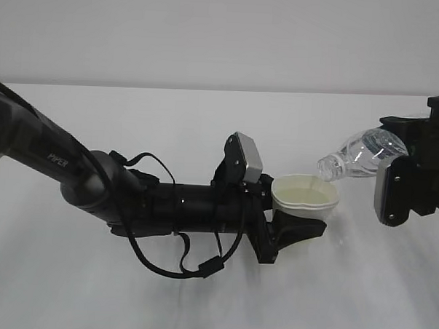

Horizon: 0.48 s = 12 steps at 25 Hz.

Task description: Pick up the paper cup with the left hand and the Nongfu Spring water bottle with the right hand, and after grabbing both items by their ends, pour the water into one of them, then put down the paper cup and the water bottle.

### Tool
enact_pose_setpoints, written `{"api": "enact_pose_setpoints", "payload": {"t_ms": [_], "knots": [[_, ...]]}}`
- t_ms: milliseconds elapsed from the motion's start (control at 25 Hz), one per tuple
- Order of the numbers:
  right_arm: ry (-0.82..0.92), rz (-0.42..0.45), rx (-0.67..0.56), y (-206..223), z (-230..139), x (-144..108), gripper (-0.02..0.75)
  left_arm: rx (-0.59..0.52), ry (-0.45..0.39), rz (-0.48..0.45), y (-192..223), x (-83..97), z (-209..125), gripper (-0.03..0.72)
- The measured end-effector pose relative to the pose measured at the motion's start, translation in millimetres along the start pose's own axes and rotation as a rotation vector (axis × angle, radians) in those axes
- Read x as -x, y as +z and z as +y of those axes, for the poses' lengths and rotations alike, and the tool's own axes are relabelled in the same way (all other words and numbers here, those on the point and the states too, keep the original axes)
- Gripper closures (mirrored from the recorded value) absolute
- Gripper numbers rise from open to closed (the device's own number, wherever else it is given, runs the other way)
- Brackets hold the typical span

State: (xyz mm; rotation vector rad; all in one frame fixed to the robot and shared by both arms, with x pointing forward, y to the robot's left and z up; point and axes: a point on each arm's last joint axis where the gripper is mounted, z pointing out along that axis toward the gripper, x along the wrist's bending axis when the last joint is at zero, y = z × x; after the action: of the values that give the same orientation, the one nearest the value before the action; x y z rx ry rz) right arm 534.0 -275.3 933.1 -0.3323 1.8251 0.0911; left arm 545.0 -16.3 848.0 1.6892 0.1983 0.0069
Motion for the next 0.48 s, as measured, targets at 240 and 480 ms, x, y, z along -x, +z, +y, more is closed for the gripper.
{"api": "enact_pose_setpoints", "payload": {"t_ms": [240,480], "knots": [[0.054,0.002,0.0,-0.4,0.2,-0.6,0.363,0.005,0.005,0.0,0.8,-0.8,1.6,0.258],[0.144,0.013,0.001,-2.2,1.2,-3.6,0.363,0.005,0.004,0.001,0.8,-1.0,1.6,0.258]]}}
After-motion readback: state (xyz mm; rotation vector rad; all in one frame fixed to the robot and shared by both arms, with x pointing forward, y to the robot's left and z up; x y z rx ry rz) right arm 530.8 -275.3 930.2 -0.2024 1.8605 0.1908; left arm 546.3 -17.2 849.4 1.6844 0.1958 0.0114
